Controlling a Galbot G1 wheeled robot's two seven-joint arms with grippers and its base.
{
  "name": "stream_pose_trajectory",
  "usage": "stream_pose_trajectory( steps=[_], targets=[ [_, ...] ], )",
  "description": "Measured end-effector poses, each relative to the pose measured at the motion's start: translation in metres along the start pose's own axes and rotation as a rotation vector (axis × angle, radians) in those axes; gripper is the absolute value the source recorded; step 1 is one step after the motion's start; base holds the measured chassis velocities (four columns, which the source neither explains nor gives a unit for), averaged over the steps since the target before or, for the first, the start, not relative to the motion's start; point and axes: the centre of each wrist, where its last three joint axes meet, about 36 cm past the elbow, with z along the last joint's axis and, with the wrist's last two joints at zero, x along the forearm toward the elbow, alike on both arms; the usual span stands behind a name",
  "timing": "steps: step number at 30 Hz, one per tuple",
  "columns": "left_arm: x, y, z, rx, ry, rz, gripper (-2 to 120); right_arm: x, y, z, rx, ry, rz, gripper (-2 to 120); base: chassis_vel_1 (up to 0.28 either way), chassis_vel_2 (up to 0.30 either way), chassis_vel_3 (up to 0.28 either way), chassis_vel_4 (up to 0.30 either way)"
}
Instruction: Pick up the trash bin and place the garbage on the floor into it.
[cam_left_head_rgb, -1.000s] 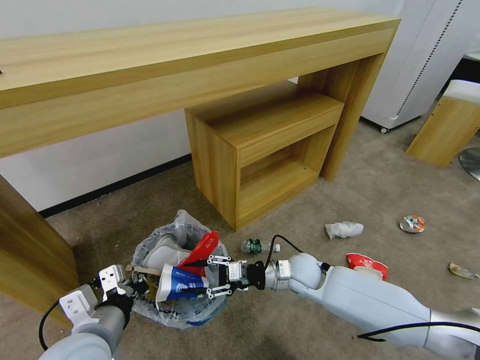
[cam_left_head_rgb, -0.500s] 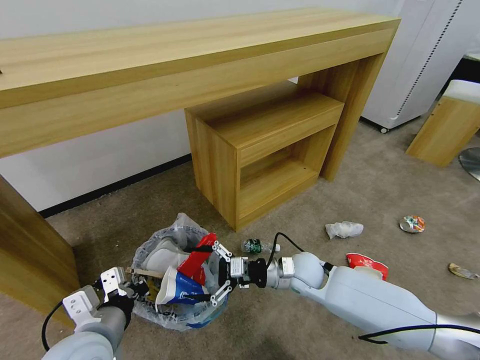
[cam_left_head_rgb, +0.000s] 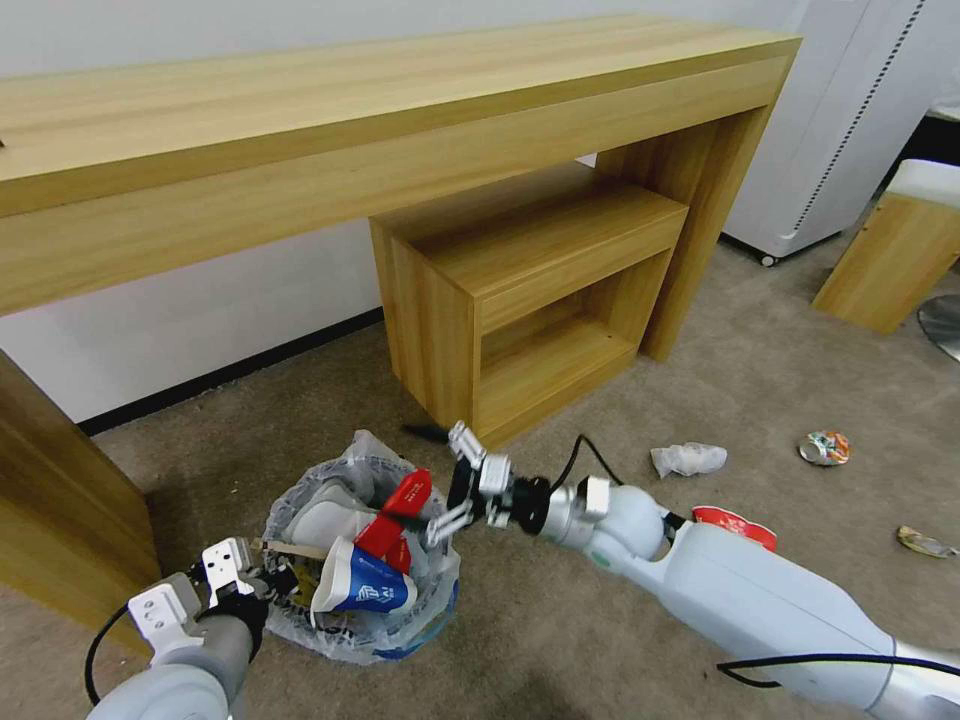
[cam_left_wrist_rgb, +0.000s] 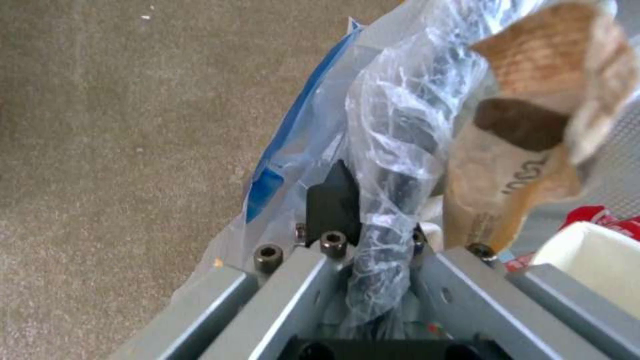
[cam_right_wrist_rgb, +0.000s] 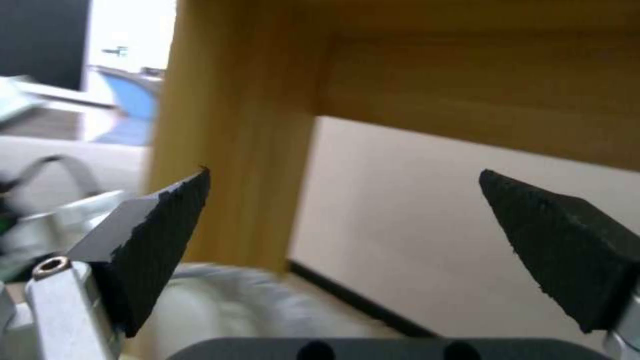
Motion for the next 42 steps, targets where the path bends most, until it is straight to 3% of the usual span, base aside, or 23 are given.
stream_pose_trajectory(
  steps=[7, 15, 21, 33, 42],
  targets=[
    [0.001, 0.000, -0.002, -0.003, -0.006, 0.005, 0, 0.033, -0.037, -0.009, 0.050, 0.028, 0.286, 100, 0.000, 0.000, 0.000, 0.000],
    [0.002, 0.000, -0.006, -0.015, -0.011, 0.015, 0, 0.087, -0.070, 0.004, 0.102, 0.162, 0.445, 100, 0.000, 0.000, 0.000, 0.000],
    [0.002, 0.000, -0.007, -0.016, -0.015, 0.021, 0, 0.115, -0.079, 0.024, 0.099, 0.250, 0.466, 100, 0.000, 0.000, 0.000, 0.000],
    [-0.002, 0.001, -0.007, -0.022, -0.007, 0.026, 0, 0.168, -0.077, 0.077, 0.090, 0.476, 0.511, 100, 0.000, 0.000, 0.000, 0.000],
    [-0.003, 0.002, -0.007, -0.022, -0.004, 0.027, 0, 0.203, -0.072, 0.109, 0.084, 0.587, 0.522, 100, 0.000, 0.000, 0.000, 0.000]
  ],
)
